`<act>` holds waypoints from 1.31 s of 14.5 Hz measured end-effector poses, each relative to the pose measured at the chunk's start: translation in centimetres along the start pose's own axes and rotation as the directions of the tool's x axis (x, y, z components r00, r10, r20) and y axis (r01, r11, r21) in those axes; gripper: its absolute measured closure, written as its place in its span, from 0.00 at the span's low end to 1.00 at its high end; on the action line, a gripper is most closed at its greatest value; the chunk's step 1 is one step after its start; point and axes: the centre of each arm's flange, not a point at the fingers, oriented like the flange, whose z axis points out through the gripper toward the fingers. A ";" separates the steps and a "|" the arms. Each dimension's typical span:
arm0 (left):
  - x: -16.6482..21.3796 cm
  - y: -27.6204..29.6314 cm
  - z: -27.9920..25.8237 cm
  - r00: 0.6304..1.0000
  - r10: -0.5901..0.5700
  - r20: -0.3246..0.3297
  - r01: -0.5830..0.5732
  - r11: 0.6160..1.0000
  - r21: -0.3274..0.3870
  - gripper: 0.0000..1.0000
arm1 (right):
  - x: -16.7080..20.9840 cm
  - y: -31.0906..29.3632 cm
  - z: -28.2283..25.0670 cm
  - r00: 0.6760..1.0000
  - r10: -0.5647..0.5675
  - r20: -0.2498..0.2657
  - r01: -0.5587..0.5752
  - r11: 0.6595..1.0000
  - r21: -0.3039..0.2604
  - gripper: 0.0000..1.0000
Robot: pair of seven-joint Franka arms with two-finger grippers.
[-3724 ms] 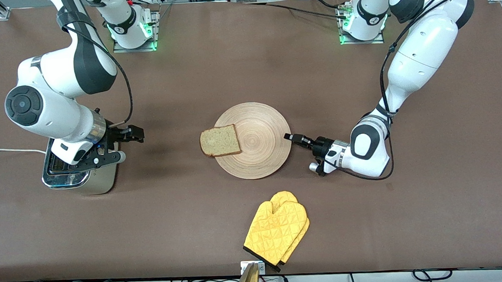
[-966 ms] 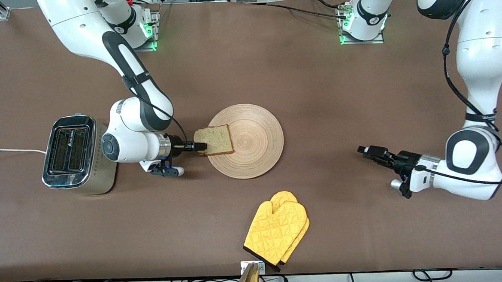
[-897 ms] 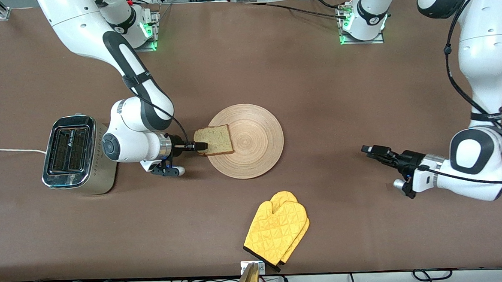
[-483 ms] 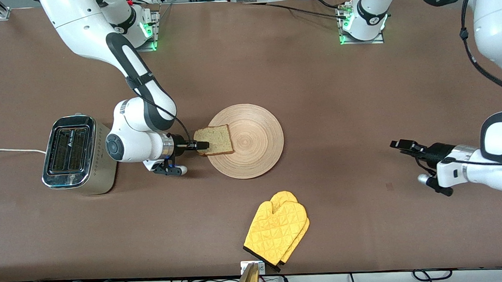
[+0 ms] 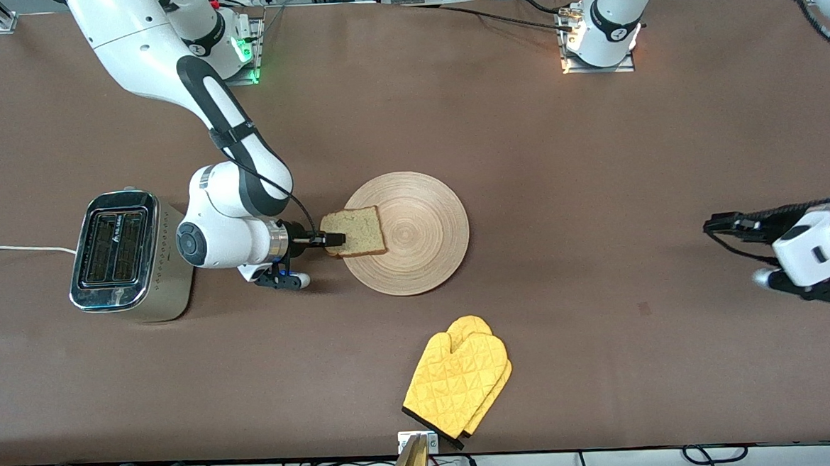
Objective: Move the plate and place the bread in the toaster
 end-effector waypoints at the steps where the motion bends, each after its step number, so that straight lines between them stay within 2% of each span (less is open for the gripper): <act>1: -1.1 0.4 -1.6 1.000 -0.027 -0.012 0.028 0.999 0.020 0.08 | 0.0 0.0 0.0 1.000 0.003 0.000 -0.003 1.000 0.000 0.15; 2: -2.1 0.7 -3.0 0.999 -0.044 -0.023 0.045 0.998 0.032 0.00 | 0.0 0.0 0.0 1.000 0.005 0.000 -0.005 1.000 0.000 0.15; 4: -3.3 0.9 -4.5 0.998 -0.058 -0.036 0.060 0.997 0.044 0.00 | 0.0 0.0 0.0 1.000 0.006 0.000 -0.006 1.000 0.000 0.15; 8: -3.4 0.8 -4.2 0.997 -0.068 -0.026 0.069 0.997 0.044 0.00 | -0.1 -0.2 0.1 0.999 0.052 0.004 -0.052 0.999 0.000 0.18; 10: -3.3 1.0 -4.1 0.997 -0.068 -0.024 0.069 0.997 0.044 0.00 | -0.6 -1.0 0.5 0.997 0.081 0.008 -0.081 0.997 -0.004 0.38; 11: -3.3 1.1 -4.1 0.997 -0.072 -0.024 0.073 0.996 0.044 0.00 | -0.9 -1.6 0.4 0.997 0.083 0.005 -0.083 0.997 -0.004 0.38; 12: -3.2 1.1 -4.2 0.996 -0.082 -0.029 0.084 0.996 0.045 0.00 | -1.1 -2.4 -0.1 0.997 0.075 -0.003 -0.075 0.997 0.000 0.44; 15: -4.1 1.7 -6.2 0.991 -0.104 -0.089 0.109 0.992 0.056 0.00 | -1.9 -4.0 -2.6 0.998 0.054 -0.016 -0.054 0.998 0.016 0.75; 17: -5.7 2.4 -7.7 0.988 -0.110 -0.105 0.118 0.990 0.073 0.00 | -2.4 -4.7 -3.8 0.999 0.043 -0.017 -0.042 0.999 0.023 0.85; 19: -7.4 3.7 -8.2 0.985 -0.110 -0.135 0.124 0.987 0.103 0.00 | -3.0 -5.3 -4.8 1.000 0.030 -0.008 -0.030 0.999 0.026 0.86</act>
